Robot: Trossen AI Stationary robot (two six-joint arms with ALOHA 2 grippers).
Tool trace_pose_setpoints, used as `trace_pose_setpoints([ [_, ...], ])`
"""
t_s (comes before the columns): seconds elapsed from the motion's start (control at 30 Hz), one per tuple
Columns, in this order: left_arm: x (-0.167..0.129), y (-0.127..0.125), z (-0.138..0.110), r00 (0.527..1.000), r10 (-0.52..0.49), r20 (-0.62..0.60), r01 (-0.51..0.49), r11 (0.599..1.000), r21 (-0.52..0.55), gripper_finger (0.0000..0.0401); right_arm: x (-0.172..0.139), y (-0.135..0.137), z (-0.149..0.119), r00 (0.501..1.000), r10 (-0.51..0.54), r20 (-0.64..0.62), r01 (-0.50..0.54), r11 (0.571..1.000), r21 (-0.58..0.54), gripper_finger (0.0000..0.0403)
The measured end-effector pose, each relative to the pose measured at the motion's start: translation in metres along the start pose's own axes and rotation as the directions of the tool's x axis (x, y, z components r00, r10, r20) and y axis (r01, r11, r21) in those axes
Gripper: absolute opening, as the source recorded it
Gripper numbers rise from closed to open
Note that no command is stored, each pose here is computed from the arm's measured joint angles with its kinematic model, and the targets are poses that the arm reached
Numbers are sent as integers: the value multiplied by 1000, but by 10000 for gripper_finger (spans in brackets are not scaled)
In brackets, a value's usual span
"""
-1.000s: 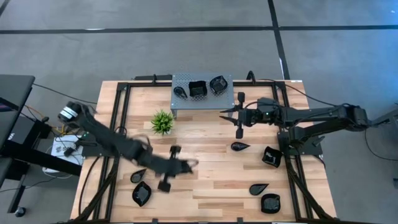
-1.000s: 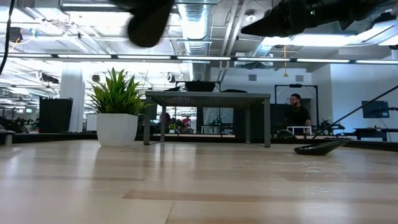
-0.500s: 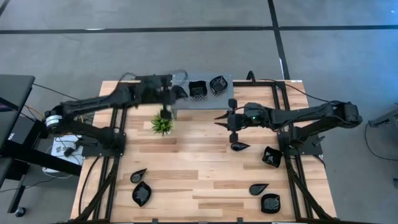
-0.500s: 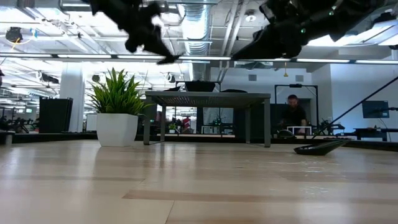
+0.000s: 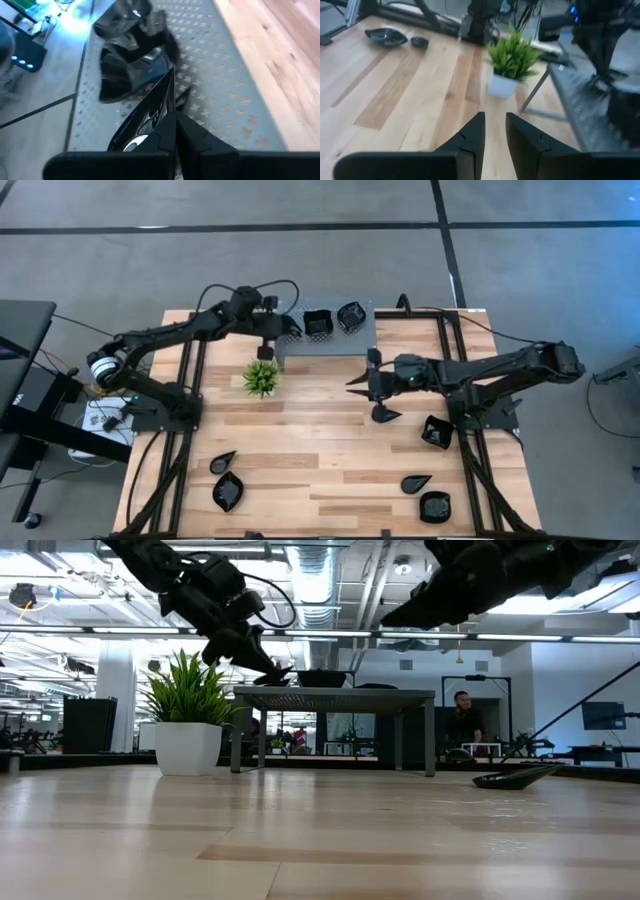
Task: Pick & Place Mini shaped plates
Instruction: Stack the black drop-shaped plate on top of the black drop-shaped plate on the shelf
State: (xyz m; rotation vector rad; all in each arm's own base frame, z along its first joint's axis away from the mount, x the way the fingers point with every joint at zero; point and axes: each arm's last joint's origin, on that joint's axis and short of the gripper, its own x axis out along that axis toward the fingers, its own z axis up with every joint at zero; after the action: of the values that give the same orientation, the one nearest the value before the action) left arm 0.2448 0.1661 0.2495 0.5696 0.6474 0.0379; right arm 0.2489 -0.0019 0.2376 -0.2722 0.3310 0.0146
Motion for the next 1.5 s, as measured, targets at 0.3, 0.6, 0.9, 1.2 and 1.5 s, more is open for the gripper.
trace_pose_setpoints([
  [0.3, 4, -7, -1, 1000, -25, -6, 25, 999, 21, 6, 0, 2, -4, 999, 15, -39, -12, 997, 77, 71],
  [0.6, 6, -10, 3, 1000, -9, -25, 10, 999, 37, 15, 0, 2, -4, 999, 17, -43, -13, 996, 87, 71],
  [0.9, 1, -22, 27, 990, 114, -78, -110, 993, 47, 70, 0, 2, -4, 999, 16, -43, -12, 996, 86, 71],
  [1.2, -53, -83, 106, 979, 75, 190, -53, 991, -122, 80, 0, 2, -4, 999, 13, -40, -11, 999, 50, 71],
  [1.5, -77, -160, 118, 958, -268, 102, 280, 800, -530, 77, 0, 1, -3, 1000, 10, -29, -9, 999, 50, 71],
])
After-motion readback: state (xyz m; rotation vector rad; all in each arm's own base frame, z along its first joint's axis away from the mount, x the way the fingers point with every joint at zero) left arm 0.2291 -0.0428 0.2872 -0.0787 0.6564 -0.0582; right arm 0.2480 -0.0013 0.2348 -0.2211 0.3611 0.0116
